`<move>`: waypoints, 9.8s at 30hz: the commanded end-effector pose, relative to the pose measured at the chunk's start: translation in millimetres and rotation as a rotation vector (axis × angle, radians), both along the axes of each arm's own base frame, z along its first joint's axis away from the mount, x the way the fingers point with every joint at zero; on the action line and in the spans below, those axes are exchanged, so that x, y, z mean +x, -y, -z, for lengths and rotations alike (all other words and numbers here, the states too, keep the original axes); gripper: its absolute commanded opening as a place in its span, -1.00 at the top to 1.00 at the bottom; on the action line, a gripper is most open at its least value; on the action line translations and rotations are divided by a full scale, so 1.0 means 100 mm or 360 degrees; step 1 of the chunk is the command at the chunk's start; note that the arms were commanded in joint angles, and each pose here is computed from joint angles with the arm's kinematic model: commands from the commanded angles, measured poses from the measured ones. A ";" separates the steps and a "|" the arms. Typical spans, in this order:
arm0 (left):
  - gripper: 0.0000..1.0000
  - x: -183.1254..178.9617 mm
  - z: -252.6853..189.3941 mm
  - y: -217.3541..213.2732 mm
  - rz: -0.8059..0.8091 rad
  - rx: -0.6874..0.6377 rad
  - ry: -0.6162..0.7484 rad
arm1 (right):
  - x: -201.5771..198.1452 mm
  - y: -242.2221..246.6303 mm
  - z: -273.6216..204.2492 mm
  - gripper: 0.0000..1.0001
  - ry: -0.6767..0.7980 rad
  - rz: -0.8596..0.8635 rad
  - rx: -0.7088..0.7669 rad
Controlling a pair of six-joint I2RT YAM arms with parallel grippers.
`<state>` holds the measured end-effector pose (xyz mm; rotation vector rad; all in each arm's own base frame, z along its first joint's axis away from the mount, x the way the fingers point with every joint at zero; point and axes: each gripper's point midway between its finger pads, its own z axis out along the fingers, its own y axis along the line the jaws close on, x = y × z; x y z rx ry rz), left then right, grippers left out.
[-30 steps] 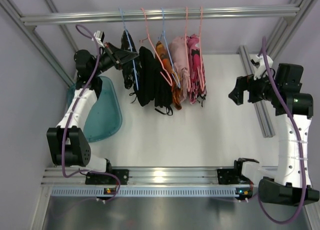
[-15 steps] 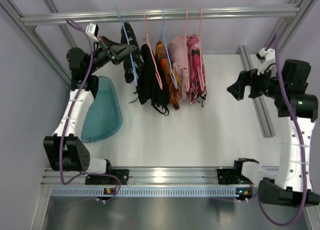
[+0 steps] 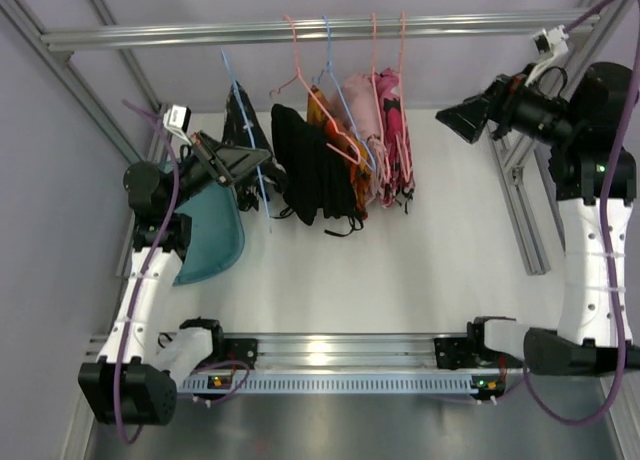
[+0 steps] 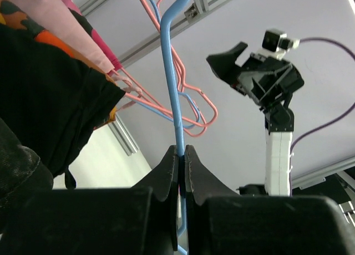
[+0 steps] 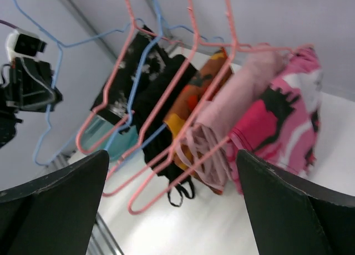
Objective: Remove the trousers from the hanger
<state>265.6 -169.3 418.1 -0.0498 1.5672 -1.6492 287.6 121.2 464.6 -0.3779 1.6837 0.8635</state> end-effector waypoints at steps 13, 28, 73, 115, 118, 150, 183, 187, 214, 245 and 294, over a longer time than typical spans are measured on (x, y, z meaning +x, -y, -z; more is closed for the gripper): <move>1.00 -0.79 -0.34 -0.02 -0.0080 0.0217 0.0579 | -0.13 -1.75 -0.84 -0.83 0.0225 -0.0719 0.0300; 1.00 -0.93 -0.47 -0.01 -0.0056 0.0268 0.0663 | -0.67 -3.02 -0.29 -0.68 -0.0179 -0.0990 0.0391; -0.47 -1.22 0.68 -0.71 -0.0748 0.1445 0.1113 | -1.30 -3.18 -0.99 1.00 -0.0278 -0.1329 0.0734; -0.97 -0.53 1.15 -0.81 -0.0845 0.1518 0.1108 | -1.37 -3.43 -1.05 1.00 -0.0391 -0.1310 0.0814; -0.97 -0.46 1.06 -0.84 -0.0911 0.1482 0.1094 | -1.37 -3.45 -1.02 1.00 -0.0404 -0.1306 0.0807; 0.72 -0.44 0.78 -0.73 -0.0881 0.1252 0.1015 | -1.35 -3.59 -0.93 1.00 -0.0390 -0.1318 0.0779; 1.00 -1.28 -2.64 -0.90 -0.1344 0.0282 0.1423 | -0.64 -3.53 0.76 1.00 -0.0731 -0.0990 0.0302; 1.00 -1.48 -2.95 -0.92 -0.1368 0.0163 0.1511 | -0.64 -3.55 0.87 1.00 -0.0765 -0.0979 0.0276; 1.00 -1.32 -1.43 -2.22 -0.2525 0.1048 0.0868 | -1.19 -3.23 0.24 1.00 -0.0446 -0.1229 0.0310; -0.42 0.86 2.61 -2.63 -0.1752 0.1888 -0.0659 | -1.49 -1.44 -0.12 1.00 0.0523 -0.0859 -0.0316; -0.72 -1.56 0.15 -0.18 0.0494 0.0938 0.1421 | -2.10 -1.87 1.23 1.00 -0.0118 -0.1930 -0.0690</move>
